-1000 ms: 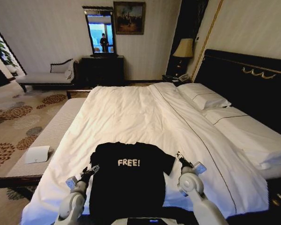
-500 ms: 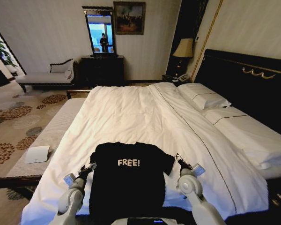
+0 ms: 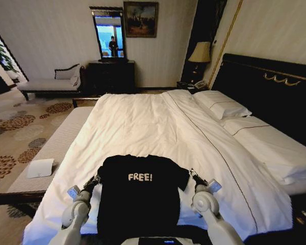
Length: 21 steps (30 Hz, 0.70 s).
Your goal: Fold the clothes on the bed.
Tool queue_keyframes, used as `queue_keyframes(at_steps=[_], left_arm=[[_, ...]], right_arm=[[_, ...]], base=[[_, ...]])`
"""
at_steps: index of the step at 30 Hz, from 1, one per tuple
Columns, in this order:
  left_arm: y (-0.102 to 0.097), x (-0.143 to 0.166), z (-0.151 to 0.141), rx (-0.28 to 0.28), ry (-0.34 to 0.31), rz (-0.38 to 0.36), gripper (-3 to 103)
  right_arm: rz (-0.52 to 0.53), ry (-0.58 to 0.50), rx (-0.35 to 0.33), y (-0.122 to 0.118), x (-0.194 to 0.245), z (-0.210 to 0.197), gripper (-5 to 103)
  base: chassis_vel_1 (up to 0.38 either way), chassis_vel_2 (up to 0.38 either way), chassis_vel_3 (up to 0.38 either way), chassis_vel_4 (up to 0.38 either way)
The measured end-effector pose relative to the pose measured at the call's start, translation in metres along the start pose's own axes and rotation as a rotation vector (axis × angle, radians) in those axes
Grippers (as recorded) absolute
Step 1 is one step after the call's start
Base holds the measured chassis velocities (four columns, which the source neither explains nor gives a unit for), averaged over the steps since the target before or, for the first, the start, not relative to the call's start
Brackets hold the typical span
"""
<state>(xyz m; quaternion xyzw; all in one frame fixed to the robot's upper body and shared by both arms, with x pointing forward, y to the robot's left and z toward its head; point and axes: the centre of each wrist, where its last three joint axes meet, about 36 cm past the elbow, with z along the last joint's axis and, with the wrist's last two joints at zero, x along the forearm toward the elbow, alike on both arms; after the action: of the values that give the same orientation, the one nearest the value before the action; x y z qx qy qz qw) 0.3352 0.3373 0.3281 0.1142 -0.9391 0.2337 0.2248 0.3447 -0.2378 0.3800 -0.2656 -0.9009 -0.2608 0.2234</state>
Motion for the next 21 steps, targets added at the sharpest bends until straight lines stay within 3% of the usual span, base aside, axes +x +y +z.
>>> queue_keyframes(at_steps=[1, 5, 7, 9, 21], left_arm=[[0.000, 0.000, 0.000, 0.000, 0.000, 0.000, 32], [-0.001, 0.000, -0.007, 0.009, -0.015, -0.003, 10], [-0.001, 0.000, -0.010, 0.012, -0.021, -0.001, 10], [-0.001, 0.001, -0.017, 0.019, -0.032, -0.002, 2], [0.015, -0.006, -0.052, 0.079, -0.059, -0.048, 0]], right_arm=[[0.000, 0.000, 0.000, 0.000, 0.000, 0.000, 100], [-0.004, 0.003, 0.005, -0.001, 0.000, 0.001, 100], [-0.003, 0.004, 0.006, -0.001, -0.001, 0.002, 100], [-0.003, 0.005, 0.008, -0.002, -0.001, 0.002, 100], [-0.007, 0.004, 0.009, -0.001, -0.001, 0.002, 100]], base=[[0.000, 0.000, 0.000, 0.000], [0.000, 0.000, 0.000, 0.000], [0.000, 0.000, 0.000, 0.000], [0.000, 0.000, 0.000, 0.000], [0.000, 0.000, 0.000, 0.000]])
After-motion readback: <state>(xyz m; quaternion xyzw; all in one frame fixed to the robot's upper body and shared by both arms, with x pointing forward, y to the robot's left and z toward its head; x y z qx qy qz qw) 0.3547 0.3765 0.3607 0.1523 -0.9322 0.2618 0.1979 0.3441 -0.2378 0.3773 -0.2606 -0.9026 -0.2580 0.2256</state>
